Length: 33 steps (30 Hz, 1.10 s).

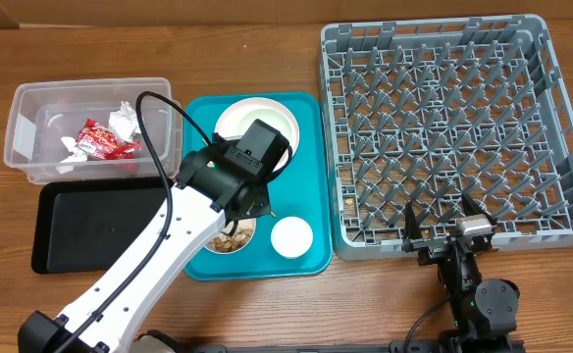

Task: Sort waste into correct bins and load items into the dishwasher
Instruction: 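Lower the left gripper onto the pink rice bowl rim and grasp it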

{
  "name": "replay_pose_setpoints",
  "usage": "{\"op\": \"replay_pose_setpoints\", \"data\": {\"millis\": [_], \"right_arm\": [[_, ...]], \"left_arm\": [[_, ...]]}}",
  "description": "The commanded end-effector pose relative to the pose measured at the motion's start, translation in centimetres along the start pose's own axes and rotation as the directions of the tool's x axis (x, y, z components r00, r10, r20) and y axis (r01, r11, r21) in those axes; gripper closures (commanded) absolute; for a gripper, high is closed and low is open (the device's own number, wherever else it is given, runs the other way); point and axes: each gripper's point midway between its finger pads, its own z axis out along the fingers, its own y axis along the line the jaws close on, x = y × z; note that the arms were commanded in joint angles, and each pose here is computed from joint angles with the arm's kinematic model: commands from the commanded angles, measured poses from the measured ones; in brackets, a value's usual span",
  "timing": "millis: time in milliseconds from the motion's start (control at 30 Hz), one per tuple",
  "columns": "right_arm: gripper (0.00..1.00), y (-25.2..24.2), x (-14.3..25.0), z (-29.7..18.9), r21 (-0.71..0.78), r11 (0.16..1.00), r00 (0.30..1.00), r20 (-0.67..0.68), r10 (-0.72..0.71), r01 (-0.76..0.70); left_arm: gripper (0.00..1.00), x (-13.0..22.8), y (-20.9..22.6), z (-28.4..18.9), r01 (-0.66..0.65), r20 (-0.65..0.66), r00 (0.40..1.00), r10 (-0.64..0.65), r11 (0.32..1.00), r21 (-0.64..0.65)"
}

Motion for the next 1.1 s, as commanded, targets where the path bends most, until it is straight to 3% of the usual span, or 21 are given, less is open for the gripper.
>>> {"op": "replay_pose_setpoints", "data": {"millis": [0, 767, 1067], "right_arm": [[0.0, -0.1, 0.2, 0.0, 0.005, 1.0, 1.0, 0.005, -0.004, 0.004], [0.0, -0.1, 0.2, 0.0, 0.005, 1.0, 1.0, 0.005, -0.004, 0.004], [0.0, -0.1, 0.2, 0.0, 0.005, 1.0, 1.0, 0.005, -0.004, 0.004]], "left_arm": [[0.7, 0.1, -0.2, 0.7, 0.013, -0.008, 1.0, -0.013, 1.0, 0.001], [0.64, 1.2, -1.2, 5.3, 0.063, -0.013, 0.998, -0.063, 0.997, 0.035], [0.65, 1.9, -1.8, 6.5, 0.144, -0.037, 0.989, -0.141, 0.987, 0.071]]}}
